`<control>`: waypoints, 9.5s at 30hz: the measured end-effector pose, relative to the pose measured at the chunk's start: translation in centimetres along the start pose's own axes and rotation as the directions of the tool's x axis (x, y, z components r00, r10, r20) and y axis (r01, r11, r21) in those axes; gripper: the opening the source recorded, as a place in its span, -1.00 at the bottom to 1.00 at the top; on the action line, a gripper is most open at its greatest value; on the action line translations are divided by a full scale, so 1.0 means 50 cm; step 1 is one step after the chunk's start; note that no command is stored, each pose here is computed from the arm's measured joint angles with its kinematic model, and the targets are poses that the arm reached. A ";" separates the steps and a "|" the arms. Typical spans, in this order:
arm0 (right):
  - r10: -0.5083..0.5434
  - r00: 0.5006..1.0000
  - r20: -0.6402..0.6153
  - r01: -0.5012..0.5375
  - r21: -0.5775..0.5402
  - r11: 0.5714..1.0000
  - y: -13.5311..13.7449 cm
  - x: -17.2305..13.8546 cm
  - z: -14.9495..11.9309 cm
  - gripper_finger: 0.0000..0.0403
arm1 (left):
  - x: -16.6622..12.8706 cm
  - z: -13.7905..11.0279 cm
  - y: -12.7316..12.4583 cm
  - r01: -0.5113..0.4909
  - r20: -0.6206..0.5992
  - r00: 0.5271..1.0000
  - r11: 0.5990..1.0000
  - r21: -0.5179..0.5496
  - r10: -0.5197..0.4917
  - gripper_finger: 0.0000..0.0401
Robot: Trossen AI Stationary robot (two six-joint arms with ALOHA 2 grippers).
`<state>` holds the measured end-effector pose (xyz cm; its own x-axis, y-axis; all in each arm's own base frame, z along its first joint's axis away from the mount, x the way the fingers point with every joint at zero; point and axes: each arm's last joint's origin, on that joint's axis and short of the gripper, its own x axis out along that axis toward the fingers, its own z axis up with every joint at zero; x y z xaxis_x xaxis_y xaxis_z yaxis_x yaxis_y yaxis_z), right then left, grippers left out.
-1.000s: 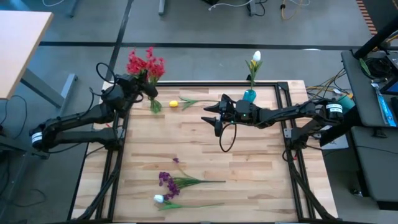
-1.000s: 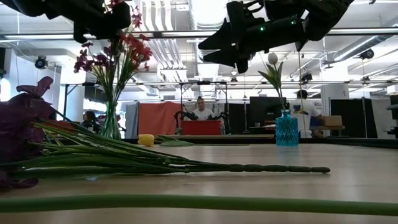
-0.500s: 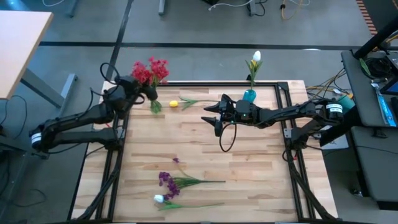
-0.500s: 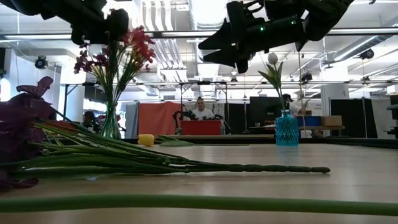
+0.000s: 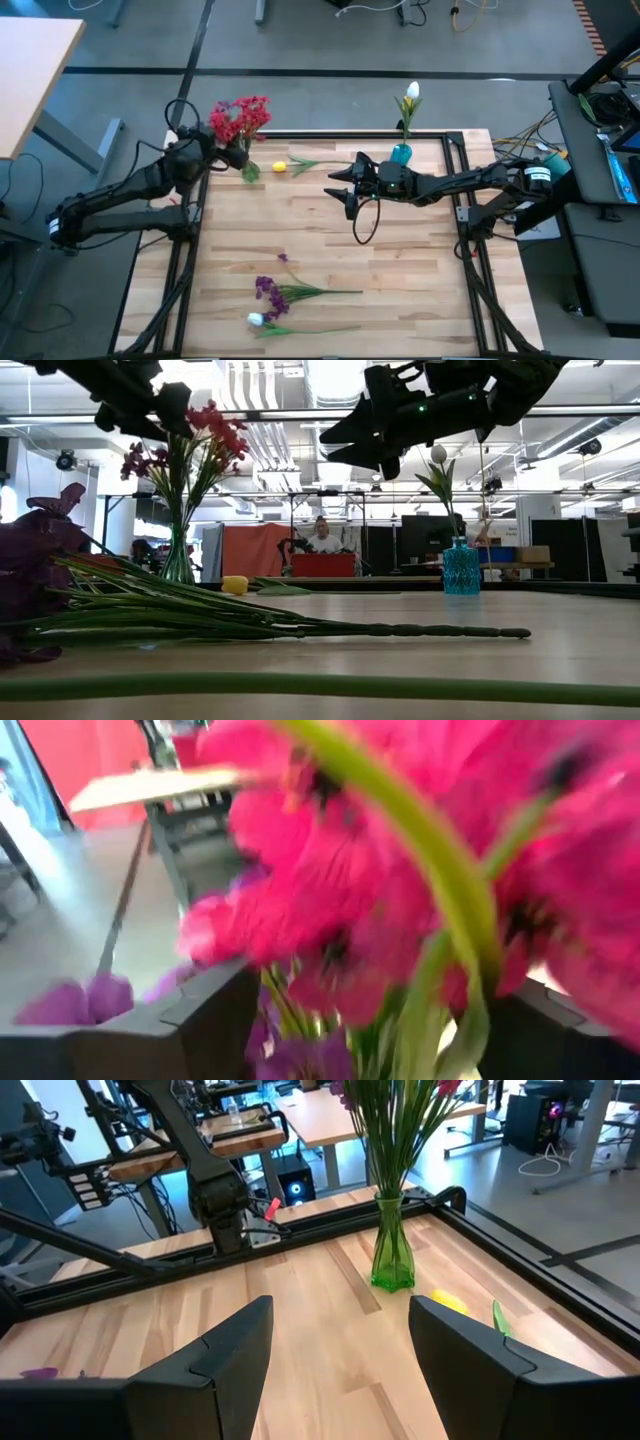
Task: Sort flowers into vase by color
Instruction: Put the red flowers into the green vase, then put the yellow tulip into the blue vase
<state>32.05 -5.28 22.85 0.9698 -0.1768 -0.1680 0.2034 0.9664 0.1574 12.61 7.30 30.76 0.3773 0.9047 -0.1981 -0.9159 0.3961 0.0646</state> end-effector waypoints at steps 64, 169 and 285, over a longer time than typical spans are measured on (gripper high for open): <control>-0.047 0.977 -0.209 0.041 -0.034 0.999 0.001 0.016 0.017 0.12 | -0.049 -0.099 -0.029 0.130 0.050 0.989 0.982 0.135 -0.137 0.60; -0.159 0.567 -0.808 0.052 -0.158 0.986 -0.345 0.347 -0.077 0.01 | -0.198 -0.134 -0.123 0.686 -0.334 0.668 0.724 -0.072 -0.665 0.05; 0.096 0.993 -0.065 -0.103 -0.122 0.987 0.120 -0.021 0.147 -0.92 | 0.082 -0.132 -0.425 0.903 0.057 0.416 0.419 0.095 -0.908 -0.82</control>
<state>33.24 -0.67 31.12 0.9740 -0.0708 -0.2154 0.0842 0.9950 0.0540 32.70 1.55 22.13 0.9960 0.0255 -0.0853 -0.0306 0.9978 -0.0591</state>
